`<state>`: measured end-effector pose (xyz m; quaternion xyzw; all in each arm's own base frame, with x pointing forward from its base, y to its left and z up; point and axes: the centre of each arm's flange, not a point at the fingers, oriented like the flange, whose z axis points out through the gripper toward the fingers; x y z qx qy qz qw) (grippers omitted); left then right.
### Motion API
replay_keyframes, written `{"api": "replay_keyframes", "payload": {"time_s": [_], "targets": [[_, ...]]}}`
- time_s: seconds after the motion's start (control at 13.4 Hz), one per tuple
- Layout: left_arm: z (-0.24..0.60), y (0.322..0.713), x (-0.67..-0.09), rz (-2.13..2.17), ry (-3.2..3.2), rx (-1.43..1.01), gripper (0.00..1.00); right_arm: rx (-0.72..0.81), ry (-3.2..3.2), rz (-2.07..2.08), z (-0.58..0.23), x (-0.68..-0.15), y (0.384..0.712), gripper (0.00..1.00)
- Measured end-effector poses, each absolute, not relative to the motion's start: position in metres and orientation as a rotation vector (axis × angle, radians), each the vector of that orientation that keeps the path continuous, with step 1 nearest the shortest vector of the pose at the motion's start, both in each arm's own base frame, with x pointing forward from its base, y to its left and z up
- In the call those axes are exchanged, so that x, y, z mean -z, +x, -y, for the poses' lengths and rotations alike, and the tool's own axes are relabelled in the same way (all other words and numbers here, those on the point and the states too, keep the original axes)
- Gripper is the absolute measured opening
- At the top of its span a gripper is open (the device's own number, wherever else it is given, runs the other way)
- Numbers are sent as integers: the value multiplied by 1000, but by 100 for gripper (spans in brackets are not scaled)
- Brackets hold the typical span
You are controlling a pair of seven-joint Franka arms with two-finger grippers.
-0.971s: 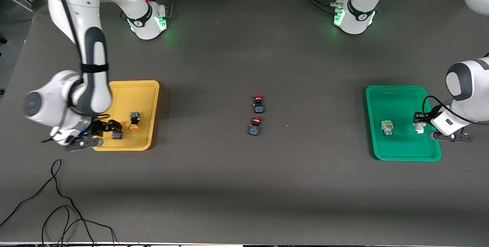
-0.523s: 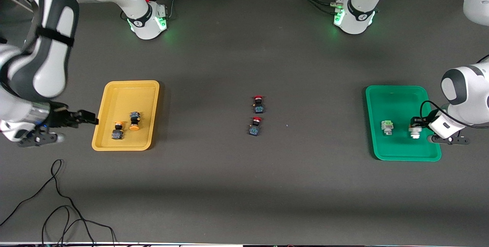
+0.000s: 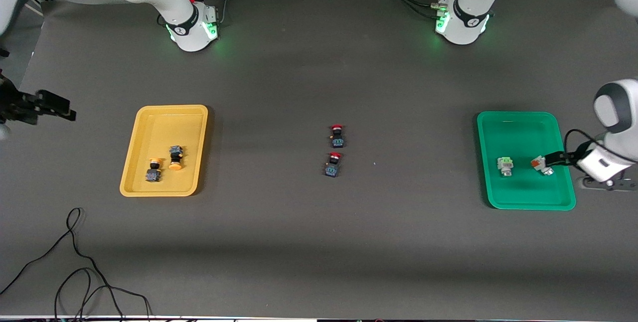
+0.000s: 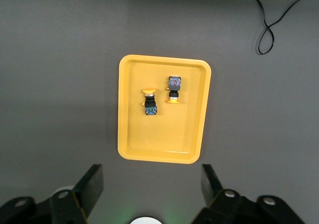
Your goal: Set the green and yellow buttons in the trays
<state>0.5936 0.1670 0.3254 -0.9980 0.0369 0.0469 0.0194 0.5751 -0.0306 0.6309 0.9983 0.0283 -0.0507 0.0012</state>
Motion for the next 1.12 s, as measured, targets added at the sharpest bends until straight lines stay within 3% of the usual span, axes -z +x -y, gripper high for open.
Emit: {"api": "replay_keyframes", "payload": {"time_s": [0.07, 0.52, 0.82, 1.12], "targets": [[-162, 594, -361, -114, -3092, -185, 99, 166, 3133, -88, 30, -630, 575, 100], [-112, 597, -531, -95, -3085, -253, 99, 178, 3127, -77, 32, -628, 575, 100], [-51, 578, -592, -114, -3056, -176, 99, 233, 3134, -55, 38, -623, 573, 100], [5, 569, -615, -145, -3046, -115, 99, 320, 3133, -32, 56, -612, 579, 100]]}}
